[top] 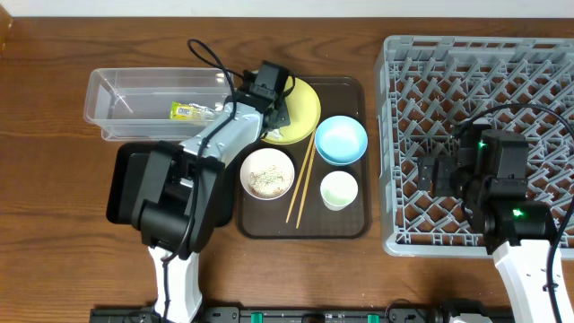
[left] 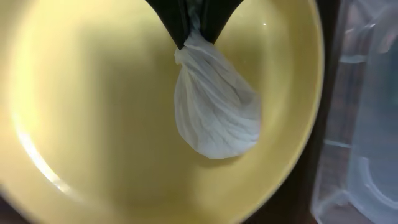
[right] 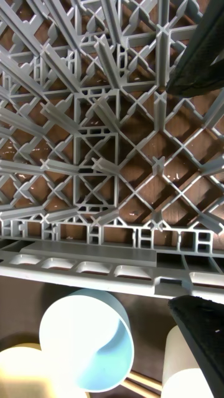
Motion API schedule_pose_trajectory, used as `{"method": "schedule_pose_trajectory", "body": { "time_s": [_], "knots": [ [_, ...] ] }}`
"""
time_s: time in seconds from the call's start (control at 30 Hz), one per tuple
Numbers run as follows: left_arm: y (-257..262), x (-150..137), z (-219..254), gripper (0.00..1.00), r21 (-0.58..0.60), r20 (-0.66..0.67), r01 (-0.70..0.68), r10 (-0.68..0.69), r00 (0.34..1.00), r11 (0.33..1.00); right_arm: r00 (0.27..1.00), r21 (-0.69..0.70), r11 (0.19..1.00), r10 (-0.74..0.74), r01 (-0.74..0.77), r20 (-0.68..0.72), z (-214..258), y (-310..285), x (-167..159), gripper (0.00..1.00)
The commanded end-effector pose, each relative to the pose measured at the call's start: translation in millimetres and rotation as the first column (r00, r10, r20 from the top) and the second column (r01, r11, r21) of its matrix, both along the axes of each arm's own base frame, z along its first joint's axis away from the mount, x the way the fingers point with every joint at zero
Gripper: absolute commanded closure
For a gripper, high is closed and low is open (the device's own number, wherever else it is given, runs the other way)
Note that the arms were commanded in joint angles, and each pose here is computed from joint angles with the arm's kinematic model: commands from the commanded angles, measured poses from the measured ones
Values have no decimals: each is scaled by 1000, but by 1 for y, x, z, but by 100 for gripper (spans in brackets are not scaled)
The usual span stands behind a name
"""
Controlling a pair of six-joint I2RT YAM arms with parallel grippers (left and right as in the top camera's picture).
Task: Sort waste into correct bins and load items into the dishwasher rack
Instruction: 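Grasp the white tissue on the yellow plate with the left gripper, then move the tissue left and release it into the clear bin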
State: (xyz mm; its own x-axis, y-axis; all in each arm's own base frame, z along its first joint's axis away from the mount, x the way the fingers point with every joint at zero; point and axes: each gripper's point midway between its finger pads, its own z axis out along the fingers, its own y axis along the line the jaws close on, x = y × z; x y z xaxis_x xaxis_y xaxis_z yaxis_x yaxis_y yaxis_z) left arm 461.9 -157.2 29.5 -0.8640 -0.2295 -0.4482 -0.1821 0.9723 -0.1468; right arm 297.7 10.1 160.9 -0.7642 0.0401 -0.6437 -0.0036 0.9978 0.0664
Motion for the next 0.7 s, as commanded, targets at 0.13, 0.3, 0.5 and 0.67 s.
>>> {"method": "schedule_pose_trajectory", "body": {
  "time_s": [0.13,0.3,0.5,0.67],
  "knots": [
    [31,11,120,94,-63,228,-47,60,972,997,1000,8,1000,12,-12,22,9,5,3,1],
    [81,14,140,94,-92,246,-169,187,951,981,1000,8,1000,12,-12,22,9,5,3,1],
    [141,6,113,83,-96,139,-354,365,921,930,1000,8,1000,12,-12,22,9,5,3,1],
    [163,1,96,53,-63,85,-391,396,914,918,1000,8,1000,12,-12,22,9,5,3,1]
  ]
}}
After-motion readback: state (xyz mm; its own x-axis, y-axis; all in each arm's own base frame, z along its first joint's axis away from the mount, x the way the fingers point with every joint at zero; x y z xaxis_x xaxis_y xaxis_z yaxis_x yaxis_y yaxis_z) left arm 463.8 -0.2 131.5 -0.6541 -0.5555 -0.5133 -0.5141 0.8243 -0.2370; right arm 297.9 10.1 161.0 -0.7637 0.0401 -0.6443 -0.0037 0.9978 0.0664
